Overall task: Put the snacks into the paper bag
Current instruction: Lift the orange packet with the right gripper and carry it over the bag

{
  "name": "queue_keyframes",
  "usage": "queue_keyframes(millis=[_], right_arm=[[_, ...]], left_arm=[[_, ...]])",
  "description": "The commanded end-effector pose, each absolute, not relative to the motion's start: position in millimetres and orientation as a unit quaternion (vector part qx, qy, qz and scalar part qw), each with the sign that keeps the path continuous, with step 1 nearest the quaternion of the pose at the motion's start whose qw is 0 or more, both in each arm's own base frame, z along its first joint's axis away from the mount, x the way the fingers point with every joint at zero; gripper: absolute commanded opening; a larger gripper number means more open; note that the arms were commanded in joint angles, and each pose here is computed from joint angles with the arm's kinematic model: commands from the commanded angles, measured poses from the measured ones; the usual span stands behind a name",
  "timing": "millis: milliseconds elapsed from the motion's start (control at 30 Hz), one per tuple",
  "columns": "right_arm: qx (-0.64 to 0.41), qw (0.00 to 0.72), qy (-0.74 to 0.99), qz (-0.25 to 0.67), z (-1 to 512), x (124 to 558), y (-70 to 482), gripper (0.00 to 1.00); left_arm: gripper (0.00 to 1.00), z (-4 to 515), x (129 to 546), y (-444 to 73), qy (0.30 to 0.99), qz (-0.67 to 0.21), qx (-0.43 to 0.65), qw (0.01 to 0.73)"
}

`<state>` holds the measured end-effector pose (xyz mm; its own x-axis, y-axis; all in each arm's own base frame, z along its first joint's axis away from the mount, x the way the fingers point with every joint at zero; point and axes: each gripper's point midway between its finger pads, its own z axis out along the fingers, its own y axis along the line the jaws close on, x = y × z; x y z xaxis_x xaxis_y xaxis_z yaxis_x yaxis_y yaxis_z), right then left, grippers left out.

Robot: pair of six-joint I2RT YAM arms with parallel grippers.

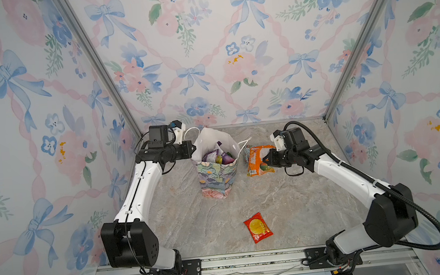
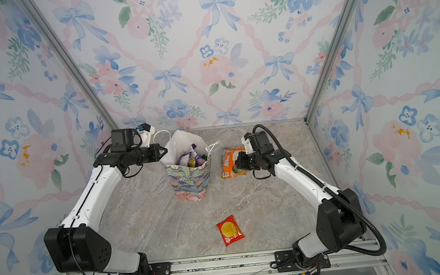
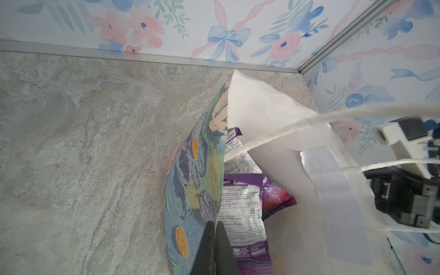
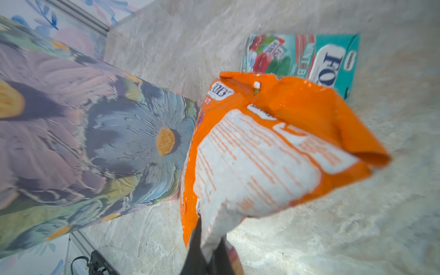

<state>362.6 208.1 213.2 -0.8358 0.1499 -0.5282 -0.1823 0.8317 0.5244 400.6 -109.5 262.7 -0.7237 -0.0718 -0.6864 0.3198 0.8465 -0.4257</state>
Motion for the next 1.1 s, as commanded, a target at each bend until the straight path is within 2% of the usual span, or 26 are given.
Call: queue_keyframes(millis=[0, 233, 567, 1067], right_arm=[[-0.023, 0.358, 0.890, 0.281, 277, 372, 198, 0.00], [-0.037, 0.442, 0.850, 0.284, 356, 396, 197, 0.00], [-0.080, 0.482, 0.811, 0.321, 421, 418, 240, 0.00], [-0.167, 0.446, 0.801, 0.362, 415, 403, 348, 0.00]], left_arm=[[0.00, 249, 393, -109, 0.898, -0.261, 0.071, 0.346], [0.00, 250, 392, -109, 0.898, -0.263, 0.071, 0.346], [0.00, 250, 392, -110, 0.897, -0.263, 0.072, 0.347], [0.00, 249, 392, -109, 0.898, -0.264, 0.072, 0.346]])
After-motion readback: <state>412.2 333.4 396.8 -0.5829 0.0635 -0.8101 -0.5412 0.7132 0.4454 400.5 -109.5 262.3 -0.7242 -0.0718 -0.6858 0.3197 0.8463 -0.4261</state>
